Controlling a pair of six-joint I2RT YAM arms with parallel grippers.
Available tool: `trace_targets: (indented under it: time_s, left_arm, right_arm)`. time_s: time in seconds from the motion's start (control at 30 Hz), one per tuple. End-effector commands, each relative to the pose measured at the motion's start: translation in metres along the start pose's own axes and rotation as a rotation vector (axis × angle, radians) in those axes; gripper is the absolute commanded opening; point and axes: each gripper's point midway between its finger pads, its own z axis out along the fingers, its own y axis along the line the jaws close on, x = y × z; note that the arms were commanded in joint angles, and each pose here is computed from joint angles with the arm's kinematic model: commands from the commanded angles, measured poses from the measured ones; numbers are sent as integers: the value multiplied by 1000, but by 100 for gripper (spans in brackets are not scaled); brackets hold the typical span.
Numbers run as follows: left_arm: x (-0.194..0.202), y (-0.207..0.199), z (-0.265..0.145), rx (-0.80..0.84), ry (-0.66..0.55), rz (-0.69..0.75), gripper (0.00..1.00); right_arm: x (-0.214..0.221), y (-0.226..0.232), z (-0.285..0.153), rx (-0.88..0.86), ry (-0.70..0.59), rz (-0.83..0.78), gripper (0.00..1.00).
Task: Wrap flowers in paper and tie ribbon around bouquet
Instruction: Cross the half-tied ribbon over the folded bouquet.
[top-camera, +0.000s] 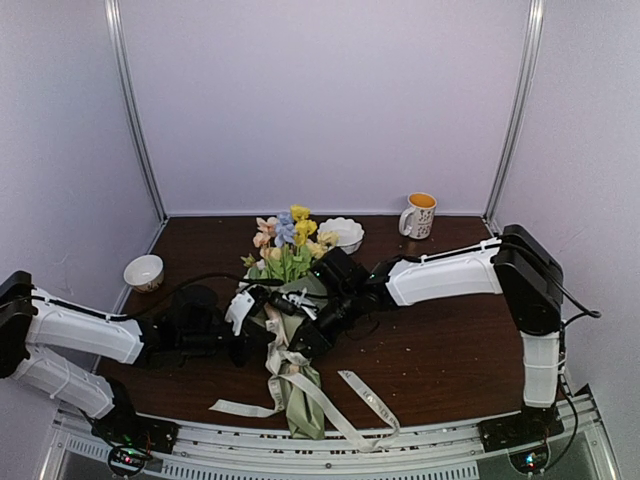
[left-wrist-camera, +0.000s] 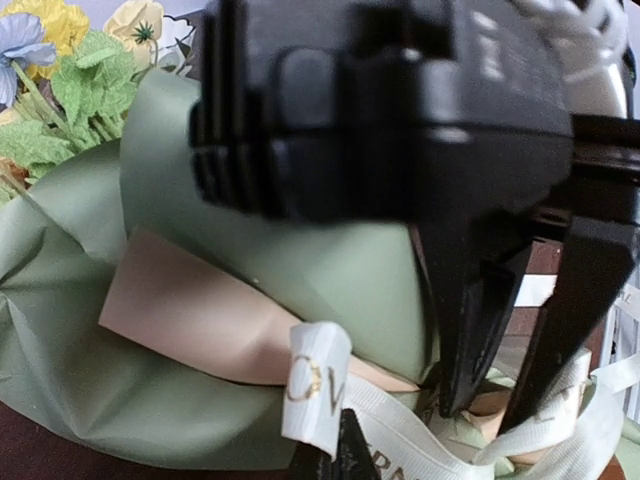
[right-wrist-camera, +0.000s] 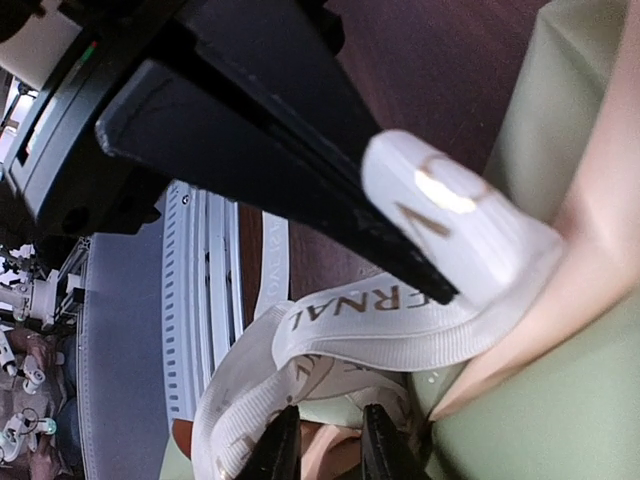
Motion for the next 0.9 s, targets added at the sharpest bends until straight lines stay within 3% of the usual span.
trace_targets:
  time_s: [0.0,0.5,0.87]
  left_arm:
    - [-15,0,4,15,-34,0,0]
    - [-7,28,2,-57,-11,-113,0]
    - [-7,19,11,7,-1,-123,0]
  right_arm:
    - [0,17,9,-58,18,-58,23]
    - [-7,24,15,-136,-50,-17,26]
    - [-1,34,30,-174,-11,5,39]
